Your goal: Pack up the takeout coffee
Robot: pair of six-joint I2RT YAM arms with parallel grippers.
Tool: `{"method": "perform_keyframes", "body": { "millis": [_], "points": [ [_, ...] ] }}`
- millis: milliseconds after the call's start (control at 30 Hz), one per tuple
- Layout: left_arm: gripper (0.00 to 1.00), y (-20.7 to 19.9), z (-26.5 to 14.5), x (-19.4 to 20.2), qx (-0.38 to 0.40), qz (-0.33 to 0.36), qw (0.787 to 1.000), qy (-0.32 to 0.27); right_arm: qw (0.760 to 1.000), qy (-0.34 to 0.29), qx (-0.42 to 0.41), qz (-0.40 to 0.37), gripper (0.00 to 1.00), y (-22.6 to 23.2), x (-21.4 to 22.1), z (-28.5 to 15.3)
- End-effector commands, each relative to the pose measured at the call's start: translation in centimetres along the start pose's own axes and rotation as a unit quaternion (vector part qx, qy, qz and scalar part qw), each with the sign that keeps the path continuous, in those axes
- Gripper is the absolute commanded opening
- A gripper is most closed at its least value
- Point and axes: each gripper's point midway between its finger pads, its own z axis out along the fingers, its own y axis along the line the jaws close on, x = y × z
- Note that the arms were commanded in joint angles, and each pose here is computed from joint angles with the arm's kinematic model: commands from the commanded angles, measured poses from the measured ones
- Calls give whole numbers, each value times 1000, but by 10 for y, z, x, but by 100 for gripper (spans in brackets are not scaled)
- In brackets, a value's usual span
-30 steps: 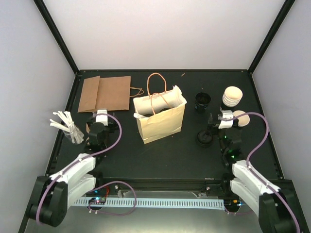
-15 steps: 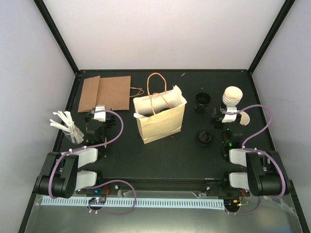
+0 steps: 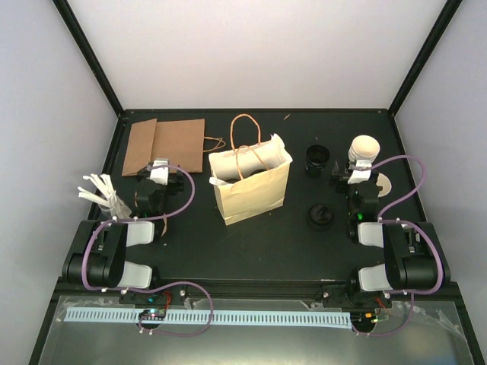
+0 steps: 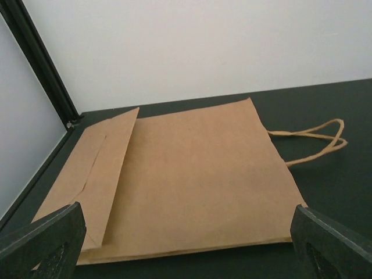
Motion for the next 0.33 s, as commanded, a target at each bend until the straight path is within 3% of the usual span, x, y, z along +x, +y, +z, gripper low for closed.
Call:
{"method": "perform_keyframes", "body": {
  "millis": [0, 300],
  "points": [
    [99, -2, 6, -17, 15, -10, 1000, -21, 1000, -9, 16, 8, 100, -7, -5, 1],
    [99, -2, 6, -17, 15, -10, 1000, -21, 1000, -8, 14, 8, 100, -7, -5, 2]
  ]
}}
